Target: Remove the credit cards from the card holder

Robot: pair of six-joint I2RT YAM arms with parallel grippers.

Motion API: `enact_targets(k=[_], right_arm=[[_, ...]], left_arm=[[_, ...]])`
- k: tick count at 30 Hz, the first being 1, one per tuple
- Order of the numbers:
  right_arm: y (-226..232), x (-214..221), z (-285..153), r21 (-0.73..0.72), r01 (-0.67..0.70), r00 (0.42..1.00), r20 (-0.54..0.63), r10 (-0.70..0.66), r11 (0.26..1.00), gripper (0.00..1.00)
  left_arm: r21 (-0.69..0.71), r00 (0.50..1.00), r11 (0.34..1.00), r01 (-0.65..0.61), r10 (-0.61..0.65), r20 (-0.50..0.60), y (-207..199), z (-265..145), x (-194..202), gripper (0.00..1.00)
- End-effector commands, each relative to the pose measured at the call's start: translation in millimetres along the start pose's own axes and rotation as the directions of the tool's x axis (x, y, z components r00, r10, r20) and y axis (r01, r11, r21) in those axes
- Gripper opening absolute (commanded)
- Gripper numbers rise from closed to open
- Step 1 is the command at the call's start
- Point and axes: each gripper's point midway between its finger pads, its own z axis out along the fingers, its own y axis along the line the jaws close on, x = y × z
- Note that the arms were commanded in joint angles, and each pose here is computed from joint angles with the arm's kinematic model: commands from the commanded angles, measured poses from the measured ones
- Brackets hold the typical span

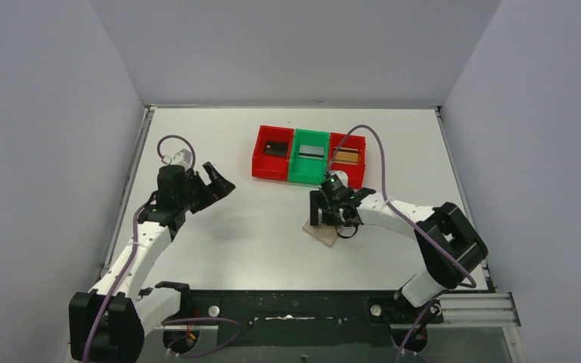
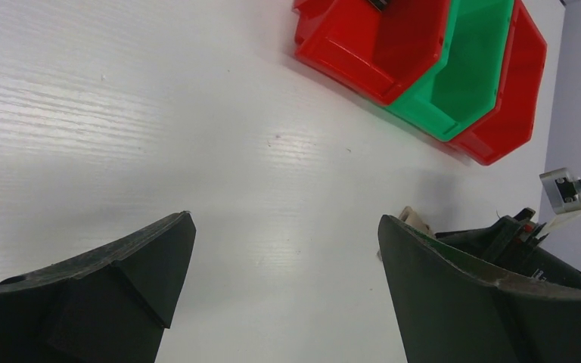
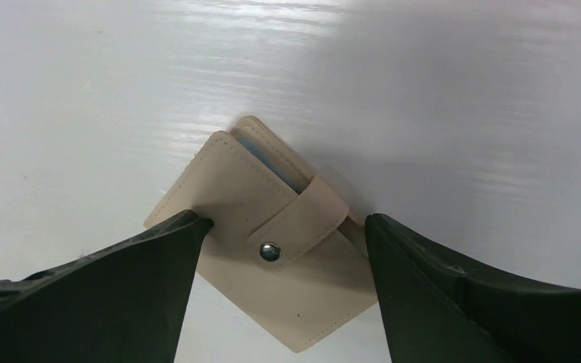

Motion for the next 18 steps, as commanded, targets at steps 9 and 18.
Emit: enact_targets(k=[9, 18], right_arm=[[84.4, -41.8, -33.0, -0.214, 0.055, 0.989, 0.145, -0.024, 0.975, 0.81], [31.0, -32.4, -17.6, -0.033, 0.14, 0.986, 0.091, -0.137, 0.99, 0.82]], left_arm=[[0.062, 0.996, 0.997, -0.049, 0.054, -0.07, -8.3, 11.2, 8.5, 0.89], [0.112, 0.986, 0.993, -0.029, 0.047, -0.158, -20.3, 13.3, 40.6, 0.79]])
